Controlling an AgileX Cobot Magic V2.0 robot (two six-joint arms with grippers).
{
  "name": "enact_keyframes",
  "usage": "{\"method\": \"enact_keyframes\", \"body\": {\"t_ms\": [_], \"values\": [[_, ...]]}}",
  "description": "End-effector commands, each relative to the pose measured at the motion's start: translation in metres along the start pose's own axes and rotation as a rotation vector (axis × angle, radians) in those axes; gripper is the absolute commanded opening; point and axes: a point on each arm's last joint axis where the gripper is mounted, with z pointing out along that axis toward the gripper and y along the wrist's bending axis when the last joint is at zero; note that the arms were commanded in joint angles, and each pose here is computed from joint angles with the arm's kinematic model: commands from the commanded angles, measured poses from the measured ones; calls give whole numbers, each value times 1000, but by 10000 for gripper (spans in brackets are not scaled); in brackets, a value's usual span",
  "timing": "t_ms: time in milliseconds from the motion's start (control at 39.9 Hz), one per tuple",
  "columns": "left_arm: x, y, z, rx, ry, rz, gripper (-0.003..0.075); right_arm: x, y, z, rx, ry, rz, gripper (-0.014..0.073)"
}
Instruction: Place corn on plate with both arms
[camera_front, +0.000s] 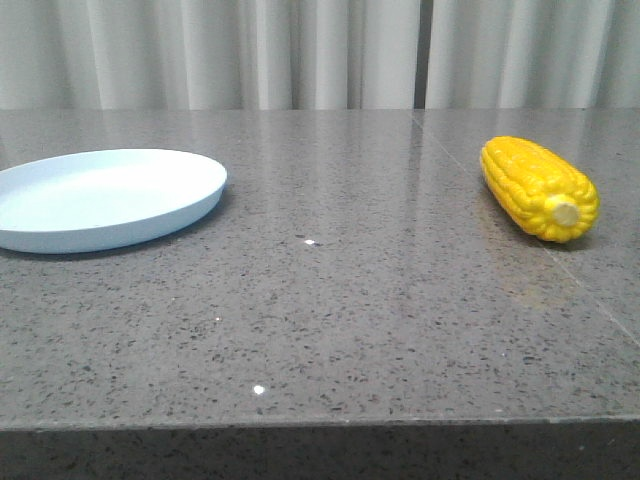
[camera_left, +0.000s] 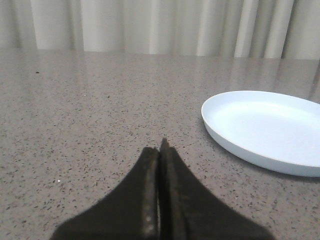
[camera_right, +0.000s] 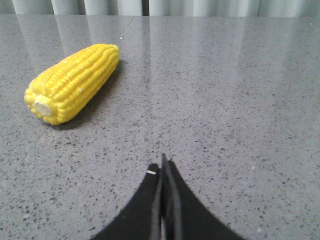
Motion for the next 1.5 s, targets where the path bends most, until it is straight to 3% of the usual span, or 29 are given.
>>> {"method": "enact_keyframes", "body": {"t_ms": [0,977,1227,1352,1477], "values": [[-6,0,-2,2,-92,-11,-20,-9,0,-2,0,-102,-7,-121],[-6,0,-2,2,-92,-9,-20,-11,0,-2,0,-114,-7,-121],[-26,0,-5,1,-301,-2,-20,-24,1,-5,-3,-198,-7,-121],[-53,0,-15,2,-465,-2,-20,-57,4,-18,-11,-282,-8,-121],[-85,-1,-24,2,-451,2,-20,-92,7,-35,-17,-288,-10,-121]]}}
